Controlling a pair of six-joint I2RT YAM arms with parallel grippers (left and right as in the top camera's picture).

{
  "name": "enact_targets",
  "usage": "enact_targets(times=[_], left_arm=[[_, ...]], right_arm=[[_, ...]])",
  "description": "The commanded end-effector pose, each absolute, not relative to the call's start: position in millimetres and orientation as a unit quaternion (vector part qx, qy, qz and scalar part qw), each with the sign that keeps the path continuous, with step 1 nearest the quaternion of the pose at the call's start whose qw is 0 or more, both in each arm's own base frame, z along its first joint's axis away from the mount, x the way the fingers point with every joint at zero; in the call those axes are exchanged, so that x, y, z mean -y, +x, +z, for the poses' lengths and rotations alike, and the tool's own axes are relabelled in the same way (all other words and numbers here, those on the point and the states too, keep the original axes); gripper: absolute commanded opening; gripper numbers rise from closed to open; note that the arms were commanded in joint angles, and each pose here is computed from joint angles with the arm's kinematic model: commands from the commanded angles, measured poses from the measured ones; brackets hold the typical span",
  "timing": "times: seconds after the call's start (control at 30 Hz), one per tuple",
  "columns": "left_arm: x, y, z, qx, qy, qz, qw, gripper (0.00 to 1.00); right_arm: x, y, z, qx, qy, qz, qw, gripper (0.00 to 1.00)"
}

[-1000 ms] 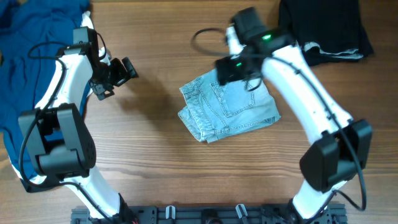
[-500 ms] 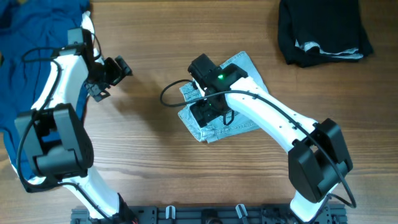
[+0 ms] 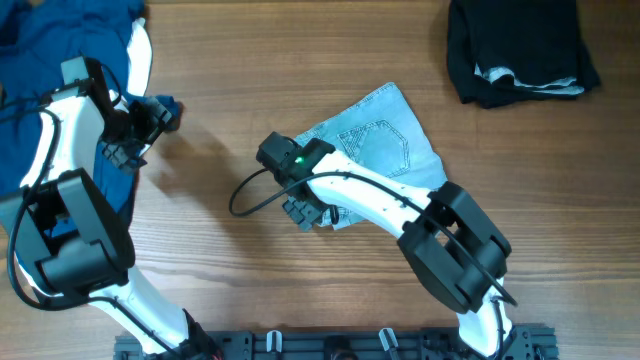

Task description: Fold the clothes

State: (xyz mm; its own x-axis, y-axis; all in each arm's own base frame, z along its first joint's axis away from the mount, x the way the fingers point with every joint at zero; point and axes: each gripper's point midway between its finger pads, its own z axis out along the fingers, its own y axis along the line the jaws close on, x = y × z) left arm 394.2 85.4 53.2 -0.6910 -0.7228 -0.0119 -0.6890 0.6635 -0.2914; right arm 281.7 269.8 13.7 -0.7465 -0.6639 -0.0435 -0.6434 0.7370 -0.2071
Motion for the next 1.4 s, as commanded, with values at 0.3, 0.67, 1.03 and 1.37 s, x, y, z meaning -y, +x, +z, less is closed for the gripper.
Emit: enact_targets(times=[0.3,0.67,1.03,1.37], left_arm=[[-90.6,398.0,63.6,-0.907,-0.393,-0.126,0.079,1.00],[-94.9,394.9,62.0,-0.908,-0.396,-0.111,0.077,1.00],[-94.5,393.9,61.8,-0.908,-0.396,-0.111,0.075,1.00],[-94.2,393.2,61.7,-0.909,-0.396,-0.111,0.073,1.00]], right_arm=[[-206.5,326.2,-50.8,-0.925,-0.282,-0.246,0.063,0.66],[-194.8,325.7,-66.9,-0.974,-0.174,-0.148,-0.007,0.04],[-180.2,425.9,188.2,-0.977,-0.107,-0.001,0.184,0.04],[-81.7,454.5,280.8,-0.954,-0.046,0.019,0.296,0.04]])
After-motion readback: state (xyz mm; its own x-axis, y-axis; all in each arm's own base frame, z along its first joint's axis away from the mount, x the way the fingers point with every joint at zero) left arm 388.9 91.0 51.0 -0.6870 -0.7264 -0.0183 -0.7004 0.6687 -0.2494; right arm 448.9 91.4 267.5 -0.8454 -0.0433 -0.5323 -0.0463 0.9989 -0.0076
